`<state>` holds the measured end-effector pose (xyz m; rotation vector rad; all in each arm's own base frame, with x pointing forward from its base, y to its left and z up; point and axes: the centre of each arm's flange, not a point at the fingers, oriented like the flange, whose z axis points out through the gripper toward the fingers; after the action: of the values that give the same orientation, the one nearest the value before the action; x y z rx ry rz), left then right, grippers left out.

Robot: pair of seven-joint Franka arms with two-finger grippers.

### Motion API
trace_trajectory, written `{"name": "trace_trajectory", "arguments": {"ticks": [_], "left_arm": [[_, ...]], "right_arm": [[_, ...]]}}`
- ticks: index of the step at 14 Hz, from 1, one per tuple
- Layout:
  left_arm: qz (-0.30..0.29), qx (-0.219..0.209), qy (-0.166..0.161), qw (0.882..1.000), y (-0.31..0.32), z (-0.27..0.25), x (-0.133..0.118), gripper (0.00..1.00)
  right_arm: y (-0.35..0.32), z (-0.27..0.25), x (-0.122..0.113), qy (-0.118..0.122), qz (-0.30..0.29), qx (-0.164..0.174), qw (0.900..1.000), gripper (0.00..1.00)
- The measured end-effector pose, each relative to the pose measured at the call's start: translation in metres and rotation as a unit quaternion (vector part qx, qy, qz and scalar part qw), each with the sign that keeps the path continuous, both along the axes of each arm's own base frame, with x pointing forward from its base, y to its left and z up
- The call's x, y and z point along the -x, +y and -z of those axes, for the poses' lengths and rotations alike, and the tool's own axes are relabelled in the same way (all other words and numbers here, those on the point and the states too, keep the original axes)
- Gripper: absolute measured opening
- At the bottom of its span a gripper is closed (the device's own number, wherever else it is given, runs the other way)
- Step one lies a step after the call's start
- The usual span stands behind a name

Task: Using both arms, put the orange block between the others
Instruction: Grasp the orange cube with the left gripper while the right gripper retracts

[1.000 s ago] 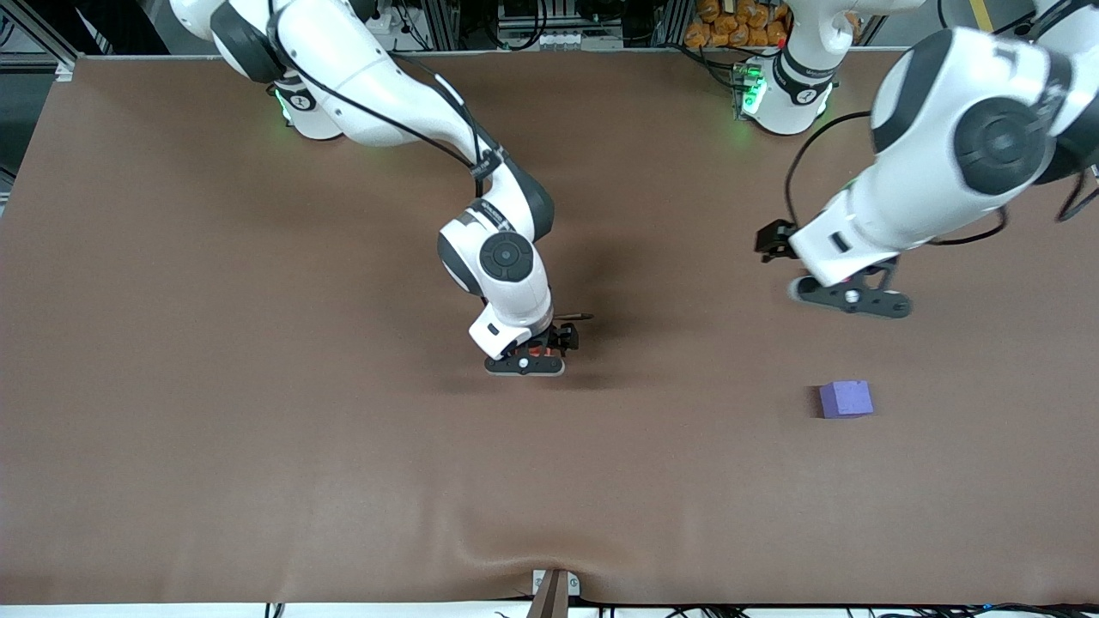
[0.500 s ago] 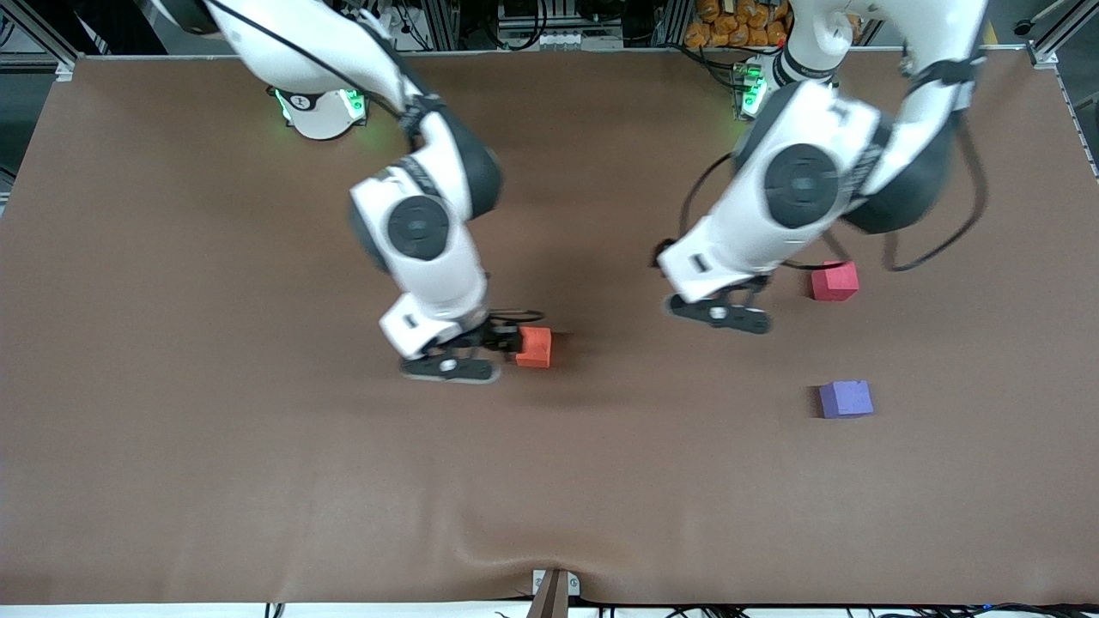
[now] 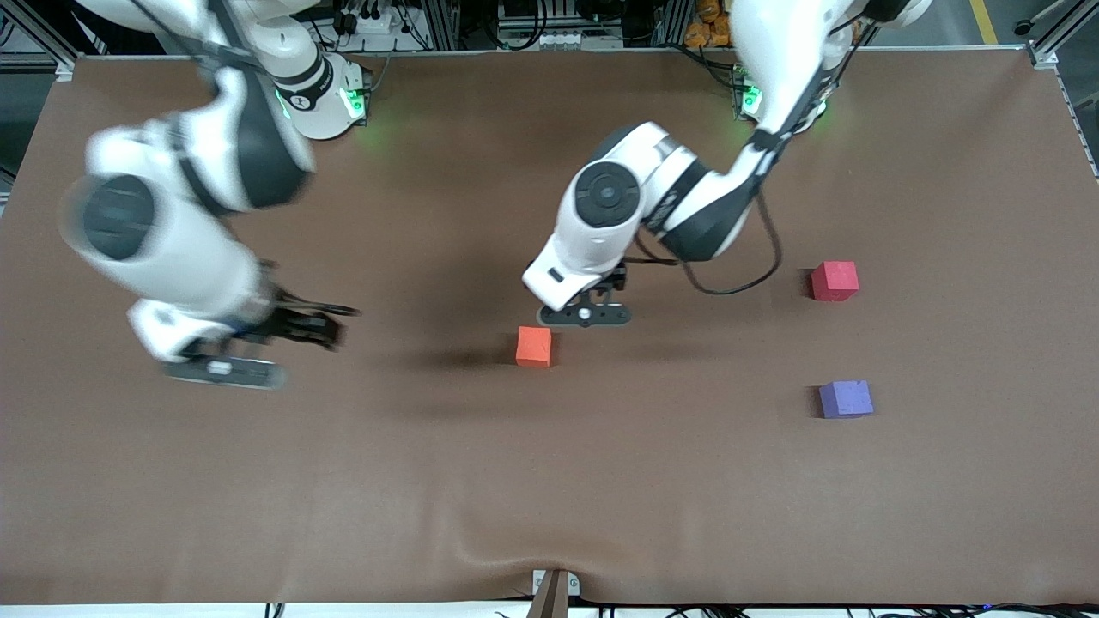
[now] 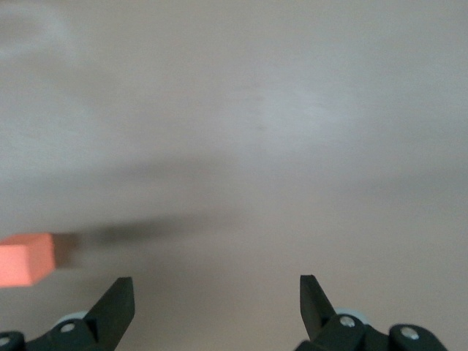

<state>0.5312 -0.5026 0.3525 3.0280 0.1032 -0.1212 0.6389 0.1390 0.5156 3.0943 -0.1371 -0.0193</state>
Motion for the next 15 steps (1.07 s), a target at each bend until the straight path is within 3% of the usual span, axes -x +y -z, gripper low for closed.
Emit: {"name": "trace_trajectory", "arguments": {"ticks": [4, 7, 15], "left_arm": [[-0.041, -0.024, -0.044, 0.998, -0.028, 0.057, 0.001, 1.00], [-0.044, -0.014, -0.065, 0.997, -0.044, 0.085, 0.000, 1.00], [-0.031, 0.011, -0.095, 0.995, -0.047, 0.124, -0.011, 1.00]], "right_arm": [[-0.102, -0.069, 0.027, -0.001, -0.035, 0.001, 0.999, 1.00], [-0.149, -0.102, 0.053, 0.001, -0.045, 0.002, 0.999, 1.00], [-0.182, -0.101, 0.082, 0.021, -0.015, -0.030, 0.999, 1.00]]}}
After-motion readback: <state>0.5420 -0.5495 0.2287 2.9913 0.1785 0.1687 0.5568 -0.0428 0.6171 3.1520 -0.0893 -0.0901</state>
